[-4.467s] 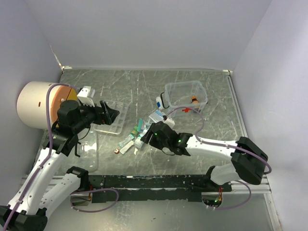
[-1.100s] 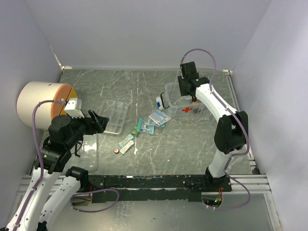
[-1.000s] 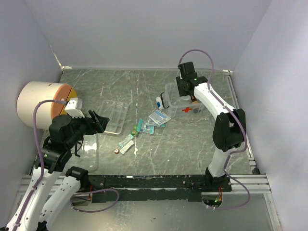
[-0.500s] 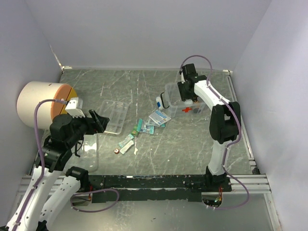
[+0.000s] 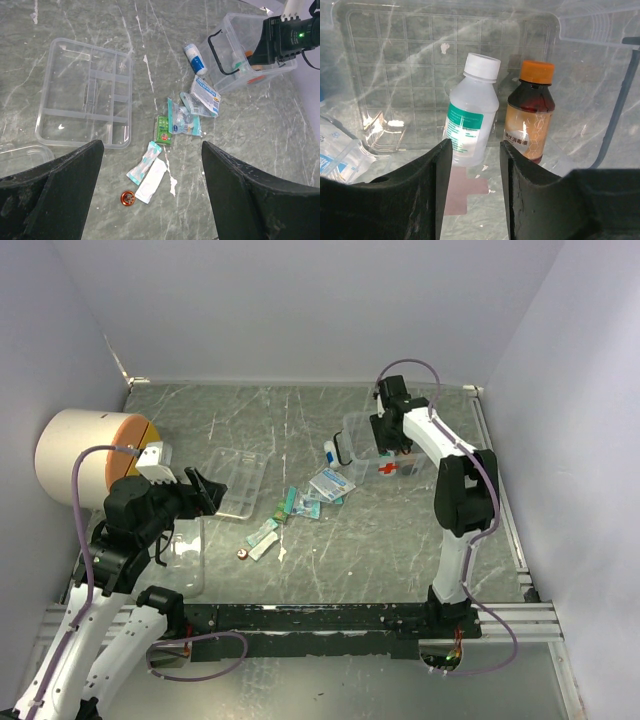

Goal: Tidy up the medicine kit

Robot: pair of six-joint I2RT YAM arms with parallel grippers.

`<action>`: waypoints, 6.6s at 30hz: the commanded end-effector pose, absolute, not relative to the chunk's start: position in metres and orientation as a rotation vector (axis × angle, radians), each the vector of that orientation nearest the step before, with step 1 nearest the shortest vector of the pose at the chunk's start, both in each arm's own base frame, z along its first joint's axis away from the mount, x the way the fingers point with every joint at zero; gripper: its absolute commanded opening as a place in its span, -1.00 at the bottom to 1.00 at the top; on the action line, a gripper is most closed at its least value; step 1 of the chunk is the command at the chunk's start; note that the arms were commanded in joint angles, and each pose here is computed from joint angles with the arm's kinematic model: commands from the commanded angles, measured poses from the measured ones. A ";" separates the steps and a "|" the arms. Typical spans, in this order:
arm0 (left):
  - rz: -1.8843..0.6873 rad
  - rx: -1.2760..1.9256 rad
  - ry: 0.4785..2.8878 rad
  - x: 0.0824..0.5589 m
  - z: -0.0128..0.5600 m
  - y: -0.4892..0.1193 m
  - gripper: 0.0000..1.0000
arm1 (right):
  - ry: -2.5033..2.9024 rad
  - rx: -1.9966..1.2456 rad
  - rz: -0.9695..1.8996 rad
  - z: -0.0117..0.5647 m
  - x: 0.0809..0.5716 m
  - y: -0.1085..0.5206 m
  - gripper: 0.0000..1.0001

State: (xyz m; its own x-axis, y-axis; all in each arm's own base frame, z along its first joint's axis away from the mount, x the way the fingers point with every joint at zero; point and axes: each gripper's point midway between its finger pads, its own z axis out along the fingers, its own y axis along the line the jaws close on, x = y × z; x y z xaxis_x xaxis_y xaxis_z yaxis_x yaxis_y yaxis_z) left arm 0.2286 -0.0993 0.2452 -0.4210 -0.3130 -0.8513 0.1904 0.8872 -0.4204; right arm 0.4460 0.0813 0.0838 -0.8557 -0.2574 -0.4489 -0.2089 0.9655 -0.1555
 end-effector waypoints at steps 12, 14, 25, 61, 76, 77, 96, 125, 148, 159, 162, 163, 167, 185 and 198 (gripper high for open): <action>-0.540 -0.106 1.928 0.233 0.245 -0.095 0.81 | 2.710 -0.332 -0.200 0.049 0.455 0.088 -0.11; -0.539 -0.109 1.932 0.233 0.244 -0.094 0.81 | 2.713 -0.336 -0.234 0.046 0.455 0.084 -0.17; -0.537 -0.112 1.936 0.235 0.243 -0.093 0.80 | 2.709 -0.322 -0.444 0.045 0.440 0.053 -0.19; -0.621 -0.013 1.901 0.232 0.251 -0.109 0.76 | 2.127 -0.409 0.236 0.220 0.315 0.253 0.38; -0.657 -0.033 1.892 0.240 0.255 -0.114 0.66 | 2.140 -0.610 -0.051 0.093 0.280 0.261 -0.28; -0.662 -0.032 1.895 0.241 0.254 -0.115 0.66 | 2.133 -0.618 -0.061 0.091 0.284 0.263 -0.27; -0.680 -0.029 1.916 0.247 0.249 -0.120 0.67 | 2.079 -0.658 -0.333 0.071 0.319 0.263 -0.37; -0.690 -0.045 1.941 0.247 0.242 -0.121 0.73 | 2.125 -0.568 -0.231 0.083 0.315 0.253 -1.00; -1.226 0.032 2.000 0.235 0.183 -0.241 0.76 | 2.293 -0.535 0.812 0.139 0.203 0.281 -1.00; -0.959 -0.041 2.313 0.226 0.086 -0.264 0.34 | 2.437 -0.321 0.915 0.082 0.199 0.286 -1.00; -0.914 -0.041 2.367 0.222 0.066 -0.268 0.31 | 2.446 -0.301 0.901 0.074 0.201 0.286 -1.00; -0.915 -0.035 2.375 0.221 0.062 -0.272 0.30 | 2.448 -0.293 0.880 0.072 0.203 0.284 -0.93; -0.921 -0.021 2.381 0.222 0.054 -0.281 0.23 | 2.424 -0.322 0.838 0.072 0.206 0.279 -0.48; -0.945 0.007 2.366 0.232 0.057 -0.297 0.19 | 2.321 -0.521 0.673 0.086 0.229 0.287 -0.04; -0.859 -0.013 2.380 0.234 0.051 -0.285 0.11 | 2.365 -0.412 0.661 0.077 0.249 0.304 -0.64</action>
State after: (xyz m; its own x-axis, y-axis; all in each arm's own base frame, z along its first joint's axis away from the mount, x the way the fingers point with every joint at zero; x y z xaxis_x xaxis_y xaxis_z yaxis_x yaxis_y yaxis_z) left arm 0.2232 -0.2847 0.0402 -0.8531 -0.1891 -0.4863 0.1731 0.7766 -0.6058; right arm 0.2397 0.2939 0.0717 -0.7399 -0.1693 -0.6510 -0.4739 0.8181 0.3259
